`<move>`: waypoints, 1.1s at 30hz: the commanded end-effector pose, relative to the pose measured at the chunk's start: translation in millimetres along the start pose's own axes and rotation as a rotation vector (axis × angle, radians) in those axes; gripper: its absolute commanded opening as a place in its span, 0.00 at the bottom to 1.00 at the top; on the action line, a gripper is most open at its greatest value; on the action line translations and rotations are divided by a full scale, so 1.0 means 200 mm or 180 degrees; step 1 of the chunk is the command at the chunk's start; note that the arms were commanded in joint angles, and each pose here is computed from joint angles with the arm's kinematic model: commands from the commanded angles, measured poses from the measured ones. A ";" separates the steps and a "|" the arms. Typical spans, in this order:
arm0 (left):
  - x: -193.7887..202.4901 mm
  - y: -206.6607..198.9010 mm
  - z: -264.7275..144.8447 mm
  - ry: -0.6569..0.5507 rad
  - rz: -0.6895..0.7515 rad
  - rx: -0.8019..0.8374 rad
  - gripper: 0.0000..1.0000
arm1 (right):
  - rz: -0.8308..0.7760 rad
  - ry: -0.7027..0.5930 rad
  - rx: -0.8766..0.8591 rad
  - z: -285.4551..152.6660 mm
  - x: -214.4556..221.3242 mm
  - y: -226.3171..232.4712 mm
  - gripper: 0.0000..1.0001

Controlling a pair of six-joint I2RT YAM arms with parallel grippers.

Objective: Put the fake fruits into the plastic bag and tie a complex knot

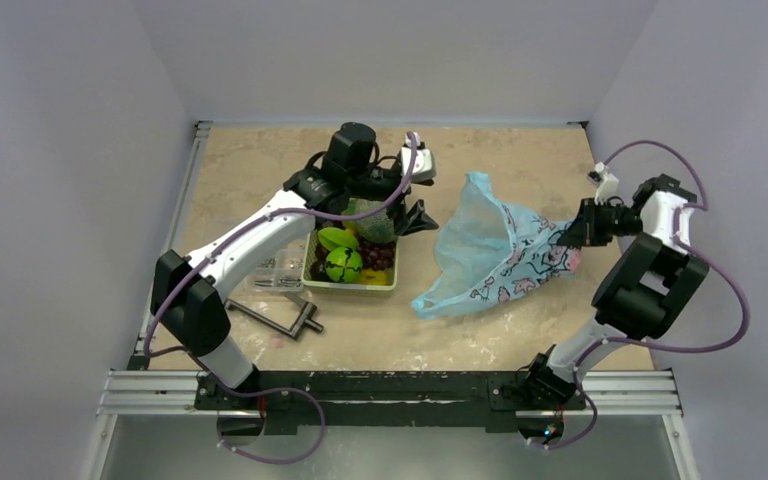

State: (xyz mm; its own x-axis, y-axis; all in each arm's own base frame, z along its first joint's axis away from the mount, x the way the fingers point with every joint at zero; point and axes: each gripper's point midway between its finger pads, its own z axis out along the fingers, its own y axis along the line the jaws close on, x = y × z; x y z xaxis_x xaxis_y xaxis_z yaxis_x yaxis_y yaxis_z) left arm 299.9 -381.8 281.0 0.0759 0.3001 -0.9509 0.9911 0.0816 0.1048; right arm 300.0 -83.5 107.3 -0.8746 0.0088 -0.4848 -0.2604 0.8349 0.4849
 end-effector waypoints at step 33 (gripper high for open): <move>-0.63 -0.03 0.13 -0.0539 0.1324 0.0223 1.00 | -0.6708 -0.1359 0.1353 -0.48 -0.28 1.14 0.04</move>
State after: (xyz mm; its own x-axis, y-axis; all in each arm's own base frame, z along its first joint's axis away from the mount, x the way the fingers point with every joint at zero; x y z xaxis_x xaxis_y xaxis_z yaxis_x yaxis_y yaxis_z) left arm 285.9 -418.2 381.2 0.2769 0.1578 -0.9479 0.9602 -0.0837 0.2666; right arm 259.5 42.4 316.9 0.5396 -0.8291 -0.1466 -0.3688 -0.0763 -0.9264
